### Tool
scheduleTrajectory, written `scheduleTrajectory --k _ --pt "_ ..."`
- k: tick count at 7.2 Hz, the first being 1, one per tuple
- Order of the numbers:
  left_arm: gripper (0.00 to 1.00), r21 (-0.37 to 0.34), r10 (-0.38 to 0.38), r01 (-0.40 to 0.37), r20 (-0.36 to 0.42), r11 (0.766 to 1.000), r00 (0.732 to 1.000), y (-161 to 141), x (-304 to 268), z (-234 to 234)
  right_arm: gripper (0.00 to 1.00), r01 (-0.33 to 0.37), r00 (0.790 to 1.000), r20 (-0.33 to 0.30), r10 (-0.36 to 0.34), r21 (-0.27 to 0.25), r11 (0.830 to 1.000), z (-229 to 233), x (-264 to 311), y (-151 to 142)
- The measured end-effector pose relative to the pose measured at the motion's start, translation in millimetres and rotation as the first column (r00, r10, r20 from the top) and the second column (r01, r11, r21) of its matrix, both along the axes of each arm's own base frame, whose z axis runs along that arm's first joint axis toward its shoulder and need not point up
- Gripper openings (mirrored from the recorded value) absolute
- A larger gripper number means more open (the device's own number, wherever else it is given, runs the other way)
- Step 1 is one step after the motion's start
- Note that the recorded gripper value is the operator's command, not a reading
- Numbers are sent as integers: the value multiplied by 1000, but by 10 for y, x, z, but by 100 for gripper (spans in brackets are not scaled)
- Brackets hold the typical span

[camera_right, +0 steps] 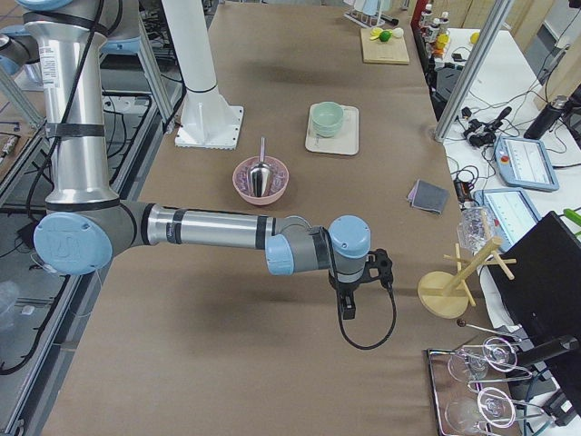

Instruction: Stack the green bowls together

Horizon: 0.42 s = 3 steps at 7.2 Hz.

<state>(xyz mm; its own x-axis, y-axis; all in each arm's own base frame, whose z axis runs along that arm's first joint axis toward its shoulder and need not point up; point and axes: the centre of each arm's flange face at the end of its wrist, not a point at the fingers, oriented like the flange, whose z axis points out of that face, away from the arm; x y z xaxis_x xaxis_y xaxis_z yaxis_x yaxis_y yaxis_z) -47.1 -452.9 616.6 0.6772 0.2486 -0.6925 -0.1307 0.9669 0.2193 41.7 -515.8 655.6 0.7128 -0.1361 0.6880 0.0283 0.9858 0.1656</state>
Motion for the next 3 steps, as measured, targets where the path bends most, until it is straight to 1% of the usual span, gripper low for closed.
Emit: scheduleTrajectory --k 3 --pt "98 2 0 0 0 1000 1000 -1 0 -14 100 1 1000 11 0 -4 1000 -8 -19 1"
